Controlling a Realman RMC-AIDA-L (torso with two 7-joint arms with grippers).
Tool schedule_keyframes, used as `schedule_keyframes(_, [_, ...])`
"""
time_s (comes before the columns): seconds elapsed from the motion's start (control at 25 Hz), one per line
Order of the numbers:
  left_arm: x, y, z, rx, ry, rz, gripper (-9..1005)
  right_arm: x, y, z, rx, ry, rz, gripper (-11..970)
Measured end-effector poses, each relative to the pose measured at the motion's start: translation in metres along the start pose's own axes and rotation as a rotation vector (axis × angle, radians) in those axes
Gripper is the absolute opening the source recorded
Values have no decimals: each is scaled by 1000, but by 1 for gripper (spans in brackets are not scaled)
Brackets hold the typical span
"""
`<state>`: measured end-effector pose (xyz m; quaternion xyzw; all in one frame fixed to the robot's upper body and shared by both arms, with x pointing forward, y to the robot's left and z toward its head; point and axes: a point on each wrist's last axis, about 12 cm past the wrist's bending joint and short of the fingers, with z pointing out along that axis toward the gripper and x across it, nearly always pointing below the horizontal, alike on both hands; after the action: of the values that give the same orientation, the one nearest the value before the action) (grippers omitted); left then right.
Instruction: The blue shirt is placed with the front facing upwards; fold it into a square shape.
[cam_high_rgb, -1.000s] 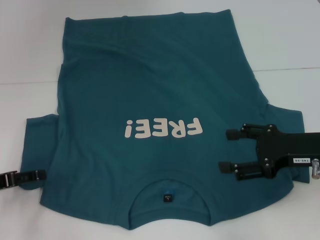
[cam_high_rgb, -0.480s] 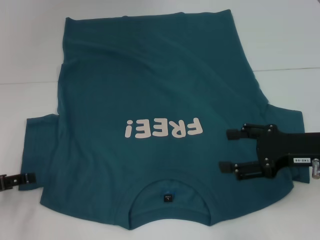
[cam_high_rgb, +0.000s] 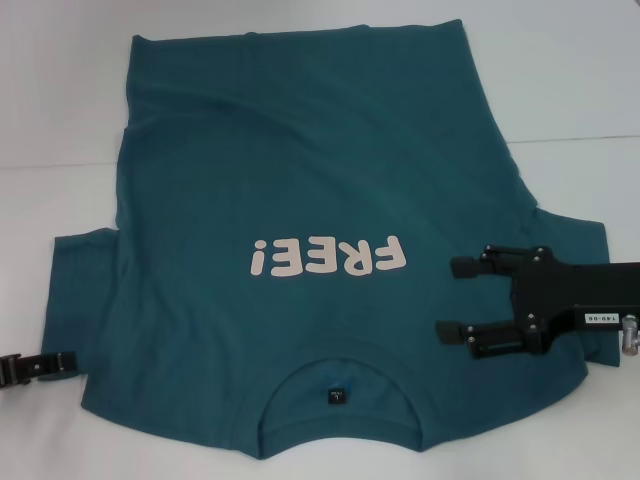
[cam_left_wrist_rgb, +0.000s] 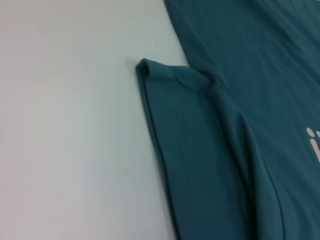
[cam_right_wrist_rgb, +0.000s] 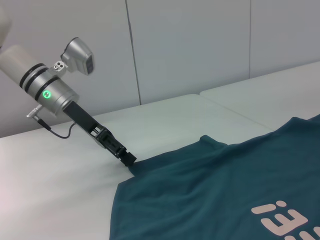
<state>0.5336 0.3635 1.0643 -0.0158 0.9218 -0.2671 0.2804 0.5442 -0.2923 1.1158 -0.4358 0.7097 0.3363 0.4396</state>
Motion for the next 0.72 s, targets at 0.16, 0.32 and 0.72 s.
schedule_keyframes(0.16, [-3,-6,8,22,9,1,862,0,0,0,0,0,-1,944])
schedule_keyframes(0.32, [-5,-11,12,44,17,5,861,-1,0,0,-1,-1,-2,944])
schedule_keyframes(0.72, [-12,-16,16,39,-2,23,860,0,-2,1,11,0,1,945])
